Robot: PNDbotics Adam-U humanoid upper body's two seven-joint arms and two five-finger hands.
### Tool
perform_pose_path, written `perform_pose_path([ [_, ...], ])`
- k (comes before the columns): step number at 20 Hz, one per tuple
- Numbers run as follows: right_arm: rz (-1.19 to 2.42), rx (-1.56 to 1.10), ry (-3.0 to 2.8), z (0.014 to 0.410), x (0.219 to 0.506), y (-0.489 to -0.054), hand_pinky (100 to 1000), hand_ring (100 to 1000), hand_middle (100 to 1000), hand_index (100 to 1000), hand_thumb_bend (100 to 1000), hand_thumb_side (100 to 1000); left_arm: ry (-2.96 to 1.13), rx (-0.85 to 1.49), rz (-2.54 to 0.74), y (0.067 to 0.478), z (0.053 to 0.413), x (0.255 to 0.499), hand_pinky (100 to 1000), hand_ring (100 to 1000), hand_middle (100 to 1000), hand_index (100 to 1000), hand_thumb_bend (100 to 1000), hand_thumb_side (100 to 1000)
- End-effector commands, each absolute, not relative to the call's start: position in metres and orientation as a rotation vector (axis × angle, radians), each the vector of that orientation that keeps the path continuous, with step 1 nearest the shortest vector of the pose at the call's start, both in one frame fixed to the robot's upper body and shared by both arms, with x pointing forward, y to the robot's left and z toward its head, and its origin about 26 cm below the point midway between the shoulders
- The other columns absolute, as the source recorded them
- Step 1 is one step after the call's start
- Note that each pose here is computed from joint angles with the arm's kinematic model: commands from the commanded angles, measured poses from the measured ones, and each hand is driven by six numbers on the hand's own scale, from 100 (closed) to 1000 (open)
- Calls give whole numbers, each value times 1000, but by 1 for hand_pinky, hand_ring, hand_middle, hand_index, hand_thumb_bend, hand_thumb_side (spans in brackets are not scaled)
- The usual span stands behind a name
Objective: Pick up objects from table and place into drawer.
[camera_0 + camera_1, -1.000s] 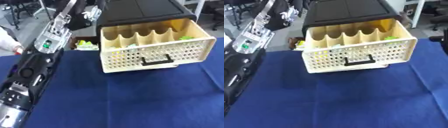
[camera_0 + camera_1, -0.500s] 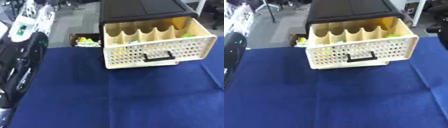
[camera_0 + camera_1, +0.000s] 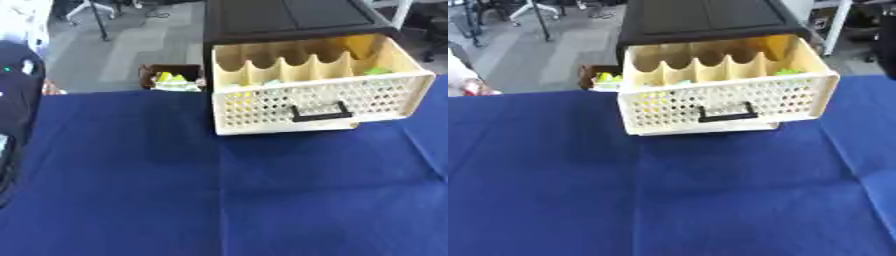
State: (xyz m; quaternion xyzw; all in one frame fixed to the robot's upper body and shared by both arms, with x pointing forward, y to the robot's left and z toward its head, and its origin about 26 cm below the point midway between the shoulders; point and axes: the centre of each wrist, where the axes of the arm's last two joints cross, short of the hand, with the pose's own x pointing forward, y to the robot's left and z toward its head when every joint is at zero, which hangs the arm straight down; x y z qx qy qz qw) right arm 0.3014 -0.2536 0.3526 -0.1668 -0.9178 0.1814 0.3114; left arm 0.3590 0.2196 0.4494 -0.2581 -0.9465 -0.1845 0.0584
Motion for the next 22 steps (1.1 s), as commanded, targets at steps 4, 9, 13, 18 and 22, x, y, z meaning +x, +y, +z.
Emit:
perform_pose_path([
  [4, 849, -616, -2484, 377, 289, -240, 699, 170, 260, 760, 100, 976, -2853, -760, -514, 250, 446, 328, 314, 488, 502, 740, 100, 619],
  [9, 1136, -679, -2440, 382, 285, -232, 713, 231, 322, 768, 100, 1000, -2825, -766, -549, 259, 426, 313, 314, 490, 503, 740, 100, 618],
  [13, 1343, -662, -2352, 380, 284, -228, 729, 323, 392, 806, 100, 1000, -2780, -723, -580, 263, 405, 309, 311, 492, 503, 744, 100, 634],
  [18, 1541, -592, -2204, 371, 284, -225, 741, 414, 470, 840, 100, 1000, -2696, -646, -622, 272, 377, 310, 308, 492, 501, 747, 100, 654],
  [22, 1640, -503, -2104, 362, 286, -225, 751, 441, 480, 839, 100, 1000, -2631, -587, -648, 280, 354, 310, 303, 490, 497, 749, 100, 671],
])
